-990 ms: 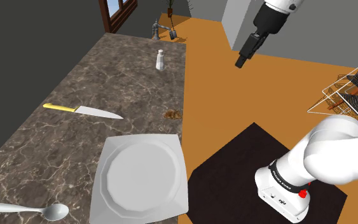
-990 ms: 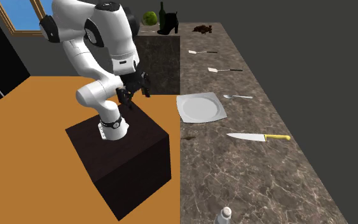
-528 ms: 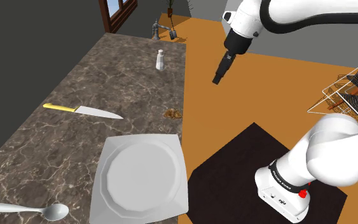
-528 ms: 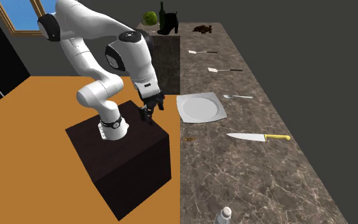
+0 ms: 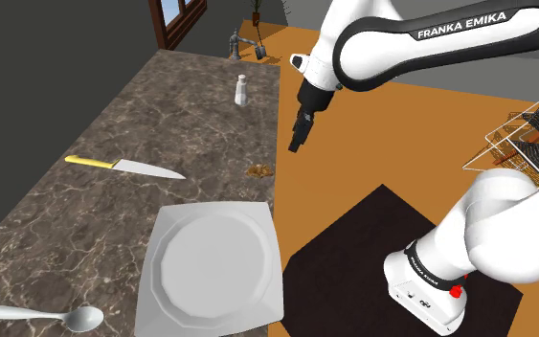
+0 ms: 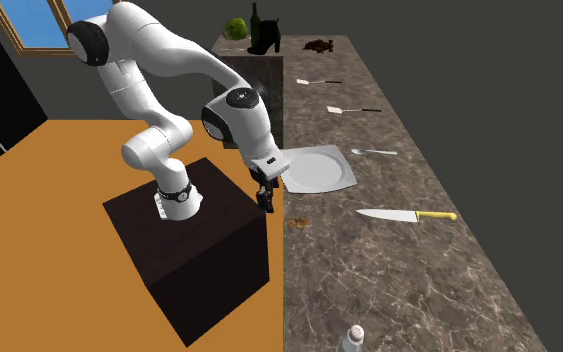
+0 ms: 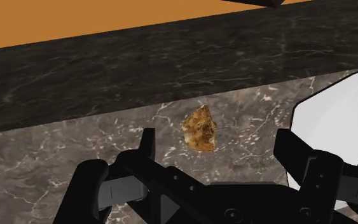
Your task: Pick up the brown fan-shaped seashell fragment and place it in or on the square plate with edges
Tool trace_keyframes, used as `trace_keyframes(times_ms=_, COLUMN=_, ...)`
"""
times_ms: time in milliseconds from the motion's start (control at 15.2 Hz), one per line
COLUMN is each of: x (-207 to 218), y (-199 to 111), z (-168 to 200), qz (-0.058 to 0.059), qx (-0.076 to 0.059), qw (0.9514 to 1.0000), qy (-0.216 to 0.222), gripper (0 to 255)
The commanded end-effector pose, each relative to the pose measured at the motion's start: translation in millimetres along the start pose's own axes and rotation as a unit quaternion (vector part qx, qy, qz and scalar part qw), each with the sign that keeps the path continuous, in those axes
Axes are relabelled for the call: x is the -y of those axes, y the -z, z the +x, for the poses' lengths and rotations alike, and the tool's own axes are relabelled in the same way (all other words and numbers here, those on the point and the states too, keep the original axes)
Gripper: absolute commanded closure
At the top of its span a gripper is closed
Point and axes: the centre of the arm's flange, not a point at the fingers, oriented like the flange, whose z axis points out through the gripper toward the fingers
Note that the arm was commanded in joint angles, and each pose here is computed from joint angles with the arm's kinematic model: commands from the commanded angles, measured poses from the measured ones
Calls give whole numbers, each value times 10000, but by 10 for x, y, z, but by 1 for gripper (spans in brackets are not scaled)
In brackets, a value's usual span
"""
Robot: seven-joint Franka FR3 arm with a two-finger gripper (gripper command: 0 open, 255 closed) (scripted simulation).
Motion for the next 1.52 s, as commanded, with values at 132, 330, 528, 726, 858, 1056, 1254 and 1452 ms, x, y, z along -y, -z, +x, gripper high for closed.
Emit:
trace_keyframes(times_ms=132, x=72, y=-447, z=225, qz=162, qx=1, qw=9981, qy=599, gripper=0)
trace_keyframes(times_ms=330, x=168, y=-782, z=399, qz=285, qx=7, qw=9942, qy=1039, gripper=0)
trace_keyframes(times_ms=528, x=194, y=-947, z=429, qz=307, qx=8, qw=9933, qy=1117, gripper=0)
trace_keyframes(times_ms=726, x=204, y=-1105, z=428, qz=307, qx=8, qw=9933, qy=1117, gripper=0)
trace_keyframes(times_ms=858, x=210, y=-1210, z=427, qz=307, qx=8, qw=9933, qy=1117, gripper=0)
trace_keyframes(times_ms=1056, x=212, y=-1241, z=426, qz=307, qx=8, qw=9933, qy=1117, gripper=0)
trace_keyframes(times_ms=1254, x=212, y=-1241, z=426, qz=307, qx=8, qw=9933, qy=1117, gripper=0)
trace_keyframes(times_ms=1452, x=212, y=-1241, z=427, qz=307, qx=8, qw=9933, qy=1117, gripper=255)
